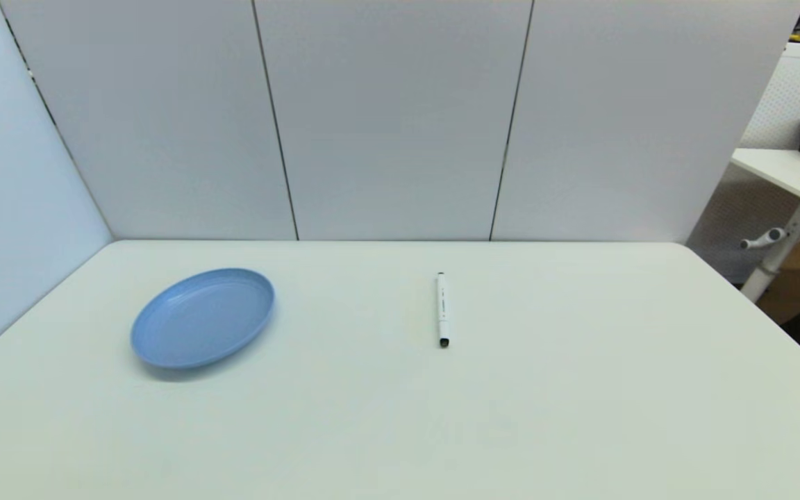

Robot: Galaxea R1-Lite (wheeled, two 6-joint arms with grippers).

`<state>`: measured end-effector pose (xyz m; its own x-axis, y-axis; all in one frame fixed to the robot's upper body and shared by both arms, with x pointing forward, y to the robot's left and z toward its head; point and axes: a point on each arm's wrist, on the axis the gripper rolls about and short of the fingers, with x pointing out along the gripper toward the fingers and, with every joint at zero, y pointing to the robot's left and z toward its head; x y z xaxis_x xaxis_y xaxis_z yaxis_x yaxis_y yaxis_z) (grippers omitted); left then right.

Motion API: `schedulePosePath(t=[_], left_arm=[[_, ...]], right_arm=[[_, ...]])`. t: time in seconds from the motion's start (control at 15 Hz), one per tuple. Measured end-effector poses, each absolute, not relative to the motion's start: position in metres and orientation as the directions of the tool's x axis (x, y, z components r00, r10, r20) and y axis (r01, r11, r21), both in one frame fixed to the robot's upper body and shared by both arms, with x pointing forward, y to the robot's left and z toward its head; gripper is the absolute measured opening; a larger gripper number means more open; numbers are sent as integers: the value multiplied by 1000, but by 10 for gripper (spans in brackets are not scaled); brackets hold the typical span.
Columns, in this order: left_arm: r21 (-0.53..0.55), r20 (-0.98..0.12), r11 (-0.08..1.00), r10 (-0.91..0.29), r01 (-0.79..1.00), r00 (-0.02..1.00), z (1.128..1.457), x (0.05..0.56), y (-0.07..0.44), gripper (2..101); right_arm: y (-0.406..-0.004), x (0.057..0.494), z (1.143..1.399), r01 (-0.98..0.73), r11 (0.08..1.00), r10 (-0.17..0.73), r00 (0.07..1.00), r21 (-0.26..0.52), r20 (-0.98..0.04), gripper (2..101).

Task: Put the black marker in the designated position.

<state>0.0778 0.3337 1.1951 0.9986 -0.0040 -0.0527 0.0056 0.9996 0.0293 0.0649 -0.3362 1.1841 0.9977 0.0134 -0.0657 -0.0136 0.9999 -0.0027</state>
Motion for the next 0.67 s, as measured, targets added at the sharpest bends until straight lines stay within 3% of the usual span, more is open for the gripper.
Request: schedulePosePath(t=[0.13,0.27,0.47,0.67], left_arm=[[49,-52,998,-31,34,998,1229,87,334,979],[59,-32,993,-104,106,994,1283,103,332,979],[68,-33,955,-285,287,958,1368,138,320,979],[67,-109,879,-463,472,879,1414,187,281,979]], right_arm=[[-336,65,1184,-13,1000,13,998,-3,-66,973],[-336,65,1184,-13,1000,13,998,-3,-65,973],[-336,65,1184,-14,1000,13,998,-3,-65,973],[-336,65,1184,-14,1000,13,998,-3,-66,974]])
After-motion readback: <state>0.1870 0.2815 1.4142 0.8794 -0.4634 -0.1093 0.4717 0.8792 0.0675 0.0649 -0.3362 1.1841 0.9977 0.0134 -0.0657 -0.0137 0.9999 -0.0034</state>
